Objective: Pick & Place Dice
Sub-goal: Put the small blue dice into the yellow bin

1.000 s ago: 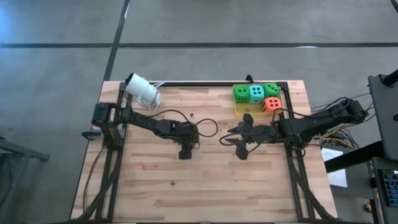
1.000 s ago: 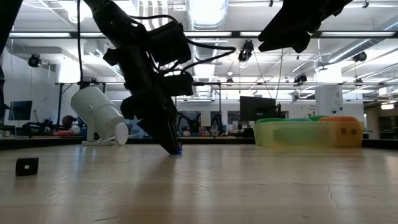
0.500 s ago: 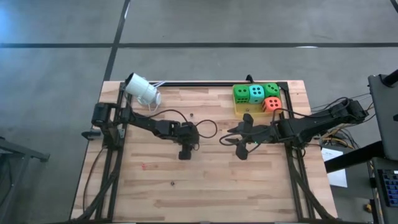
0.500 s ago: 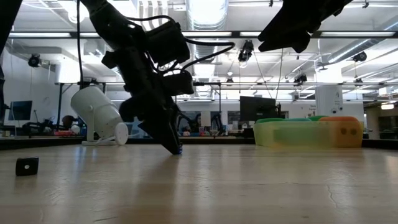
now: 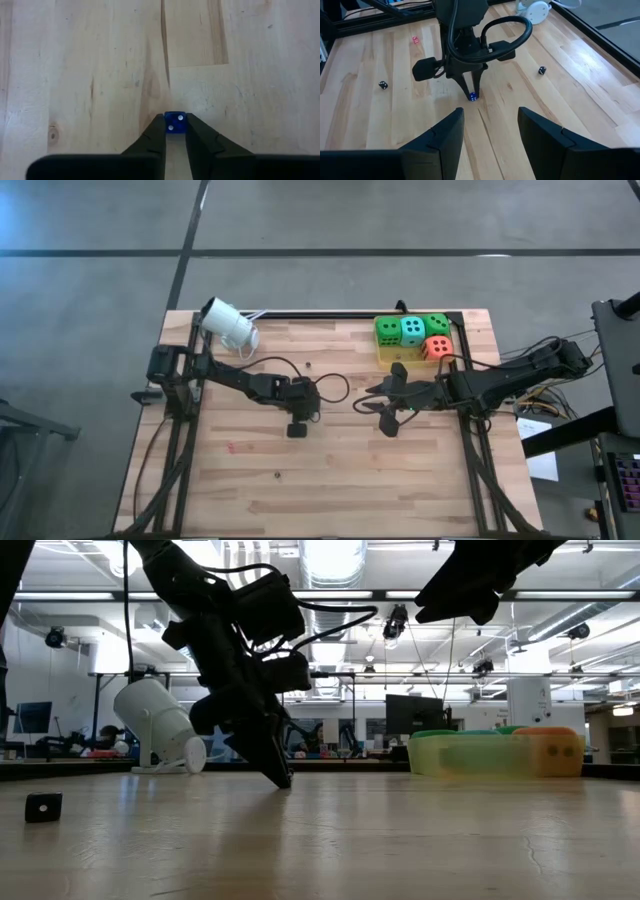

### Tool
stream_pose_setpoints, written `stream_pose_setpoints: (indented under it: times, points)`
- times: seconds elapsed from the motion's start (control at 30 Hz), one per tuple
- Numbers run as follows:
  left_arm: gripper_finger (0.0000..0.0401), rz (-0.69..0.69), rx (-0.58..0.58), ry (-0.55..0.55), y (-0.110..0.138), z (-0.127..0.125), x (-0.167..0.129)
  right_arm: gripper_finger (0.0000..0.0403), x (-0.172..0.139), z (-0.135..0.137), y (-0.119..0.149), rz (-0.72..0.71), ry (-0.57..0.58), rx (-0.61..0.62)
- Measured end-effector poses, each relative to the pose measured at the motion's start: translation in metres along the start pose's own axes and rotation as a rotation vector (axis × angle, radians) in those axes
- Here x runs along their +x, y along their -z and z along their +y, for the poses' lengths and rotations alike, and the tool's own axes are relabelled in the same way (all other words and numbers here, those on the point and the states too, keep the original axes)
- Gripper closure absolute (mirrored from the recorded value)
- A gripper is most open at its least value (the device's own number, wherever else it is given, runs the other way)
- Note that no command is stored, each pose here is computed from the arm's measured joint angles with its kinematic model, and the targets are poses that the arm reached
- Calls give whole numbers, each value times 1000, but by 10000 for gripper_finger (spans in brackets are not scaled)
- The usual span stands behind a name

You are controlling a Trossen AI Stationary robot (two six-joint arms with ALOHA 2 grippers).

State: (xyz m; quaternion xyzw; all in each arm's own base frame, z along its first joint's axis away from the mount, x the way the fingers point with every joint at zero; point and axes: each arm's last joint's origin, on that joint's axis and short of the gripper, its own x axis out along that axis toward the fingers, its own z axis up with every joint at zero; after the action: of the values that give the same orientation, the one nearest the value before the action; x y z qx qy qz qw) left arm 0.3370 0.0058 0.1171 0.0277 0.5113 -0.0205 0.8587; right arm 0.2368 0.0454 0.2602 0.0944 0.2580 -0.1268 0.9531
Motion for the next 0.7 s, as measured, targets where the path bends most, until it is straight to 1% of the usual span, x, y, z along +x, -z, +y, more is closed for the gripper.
stream_pose_setpoints:
  times: [0.17, 0.23, 0.33, 0.53, 0.6, 0.7]
  points:
    - [355, -8, -7, 2, -1, 0, 0, 220, 0, 0, 0, 1, 1, -5]
    - [355, -17, -16, 14, -3, 0, -1, 220, 0, 0, 0, 2, 1, -39]
    - [355, -44, -37, 23, -11, 1, -4, 220, -1, 2, 1, 6, -10, -133]
    - [355, -144, -64, 34, -30, 2, -19, 220, -3, 8, 6, 17, -39, -334]
    - [355, -191, -79, 57, -35, 2, -23, 220, -4, 9, 9, 36, -46, -407]
    - [355, -286, -102, 128, -44, 3, -28, 220, -6, 11, 15, 72, -56, -504]
